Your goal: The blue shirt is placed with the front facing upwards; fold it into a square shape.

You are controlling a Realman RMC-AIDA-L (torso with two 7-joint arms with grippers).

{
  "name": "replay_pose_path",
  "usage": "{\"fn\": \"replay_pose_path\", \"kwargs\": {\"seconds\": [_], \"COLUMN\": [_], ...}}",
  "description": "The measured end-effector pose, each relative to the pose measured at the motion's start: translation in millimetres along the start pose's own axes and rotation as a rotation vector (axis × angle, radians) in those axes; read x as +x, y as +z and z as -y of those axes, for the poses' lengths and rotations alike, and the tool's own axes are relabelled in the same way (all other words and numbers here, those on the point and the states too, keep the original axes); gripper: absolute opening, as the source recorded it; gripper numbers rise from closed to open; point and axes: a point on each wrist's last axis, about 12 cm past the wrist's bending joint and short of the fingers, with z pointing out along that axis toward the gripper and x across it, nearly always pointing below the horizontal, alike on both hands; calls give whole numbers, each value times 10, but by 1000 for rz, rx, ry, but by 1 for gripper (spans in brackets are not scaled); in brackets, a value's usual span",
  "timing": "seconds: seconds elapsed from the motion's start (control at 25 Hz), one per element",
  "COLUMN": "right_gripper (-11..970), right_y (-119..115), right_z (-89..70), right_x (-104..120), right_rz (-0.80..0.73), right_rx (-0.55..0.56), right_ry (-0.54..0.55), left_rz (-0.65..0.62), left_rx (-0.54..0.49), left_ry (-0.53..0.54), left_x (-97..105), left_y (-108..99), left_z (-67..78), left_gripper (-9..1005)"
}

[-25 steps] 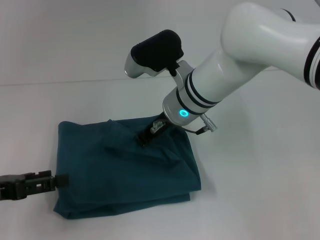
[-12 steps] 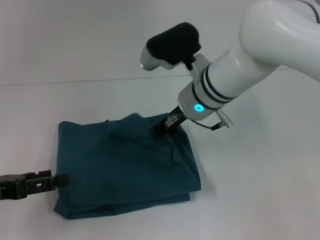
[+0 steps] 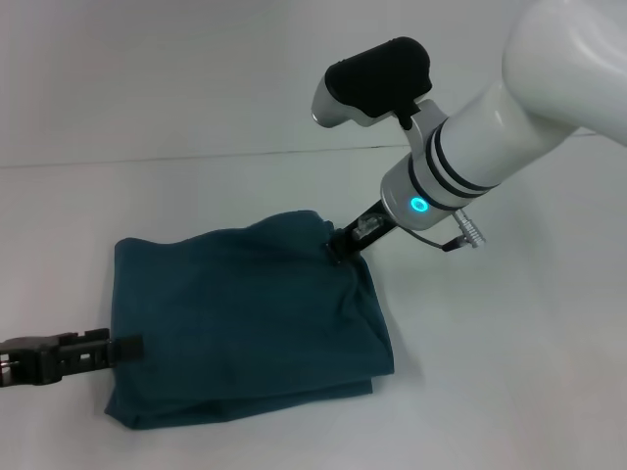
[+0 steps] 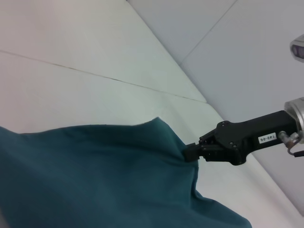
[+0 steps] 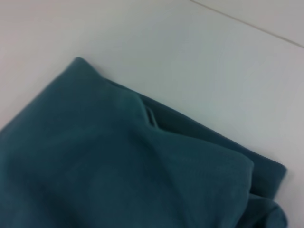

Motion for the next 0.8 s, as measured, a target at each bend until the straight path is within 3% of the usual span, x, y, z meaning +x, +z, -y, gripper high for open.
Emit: {"fn": "replay_pose_path", "kwargs": {"seconds": [0.68,0.8], "right_gripper": [10,116], "right_y": [-8,-1], "right_z": [156,214], "right_x": [37,54], "right_rz": [1,-4], "right_rx": [37,53], "right_ry": [52,70], "left_rz": [5,5], "left_rx": [-2,-3], "left_ry": [-6,-10], "left_x": [-20,-21], "left_y": [17,15], "left_z": [-10,-11], "left_gripper": [920,920]}}
